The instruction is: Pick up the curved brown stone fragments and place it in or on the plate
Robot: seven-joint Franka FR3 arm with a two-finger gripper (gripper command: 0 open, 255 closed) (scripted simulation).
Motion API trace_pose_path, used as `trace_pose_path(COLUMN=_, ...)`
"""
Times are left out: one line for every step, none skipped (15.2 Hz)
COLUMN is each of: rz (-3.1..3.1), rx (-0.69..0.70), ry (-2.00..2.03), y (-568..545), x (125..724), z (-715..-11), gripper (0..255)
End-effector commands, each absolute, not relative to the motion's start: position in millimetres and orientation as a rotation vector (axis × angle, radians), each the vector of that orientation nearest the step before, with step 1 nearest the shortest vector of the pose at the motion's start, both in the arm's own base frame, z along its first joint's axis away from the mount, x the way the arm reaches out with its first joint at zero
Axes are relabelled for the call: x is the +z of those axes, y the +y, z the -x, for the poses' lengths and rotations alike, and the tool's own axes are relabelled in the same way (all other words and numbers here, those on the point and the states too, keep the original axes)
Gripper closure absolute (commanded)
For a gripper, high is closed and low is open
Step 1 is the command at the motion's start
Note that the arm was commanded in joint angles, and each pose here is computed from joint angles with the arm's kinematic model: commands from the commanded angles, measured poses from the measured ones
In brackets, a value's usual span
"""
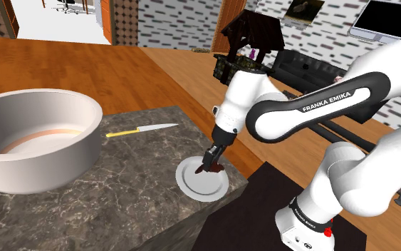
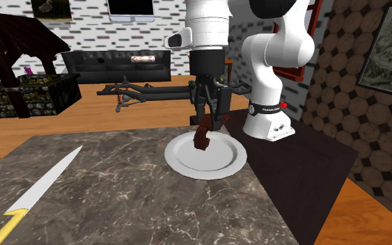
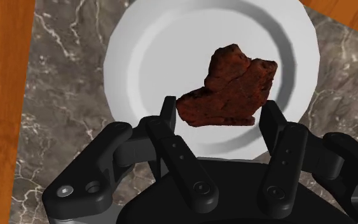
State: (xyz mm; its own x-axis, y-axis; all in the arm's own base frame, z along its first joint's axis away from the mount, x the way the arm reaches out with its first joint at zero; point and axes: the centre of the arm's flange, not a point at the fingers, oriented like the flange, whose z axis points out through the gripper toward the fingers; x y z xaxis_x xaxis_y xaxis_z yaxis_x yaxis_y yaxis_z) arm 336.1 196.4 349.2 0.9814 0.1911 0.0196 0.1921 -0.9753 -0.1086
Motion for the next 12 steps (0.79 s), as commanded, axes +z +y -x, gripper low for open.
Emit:
trace_pose_path(rz=3.017, rx=-0.015, ry=-0.292, y=197, x=339, z=-336, gripper=255)
trace_pose_path(rz=3.017, rx=-0.015, ry=-0.292, y=197, x=334, z=-336, gripper=255)
trace_pose_path(rz=3.017, rx=-0.015, ry=-0.292, y=197, x=329, z=-336, gripper=255)
trace_pose_path(rz=3.017, rx=-0.015, ry=-0.292, y=197, x=324, z=-336, gripper=255)
trace_pose_path(rz=3.017, rx=-0.015, ry=-0.292, y=197, x=318, z=-336, gripper=255)
trace_pose_path(rz=3.017, rx=-0.015, ry=-0.292, y=197, x=313, z=-336, gripper=255)
trace_pose_path(rz=3.017, rx=-0.015, ry=-0.292, y=197, x=308, z=-336, gripper=255)
trace_pose_path(rz=3.017, rx=-0.015, ry=-0.292, y=197, x=303, z=-336, gripper=255)
trace_pose_path(rz=3.017, rx=-0.015, ry=-0.292, y=197, x=294, z=-336, gripper=255)
trace_pose_path(rz=3.017, rx=-0.015, ry=-0.292, y=197, x=294, z=-336, gripper=255)
trace_pose_path(rz=3.017, rx=-0.015, ry=-0.292, y=197, x=294, z=-336, gripper=255)
trace_pose_path(rz=3.017, rx=-0.015, ry=-0.292, y=197, x=294, z=-336, gripper=255)
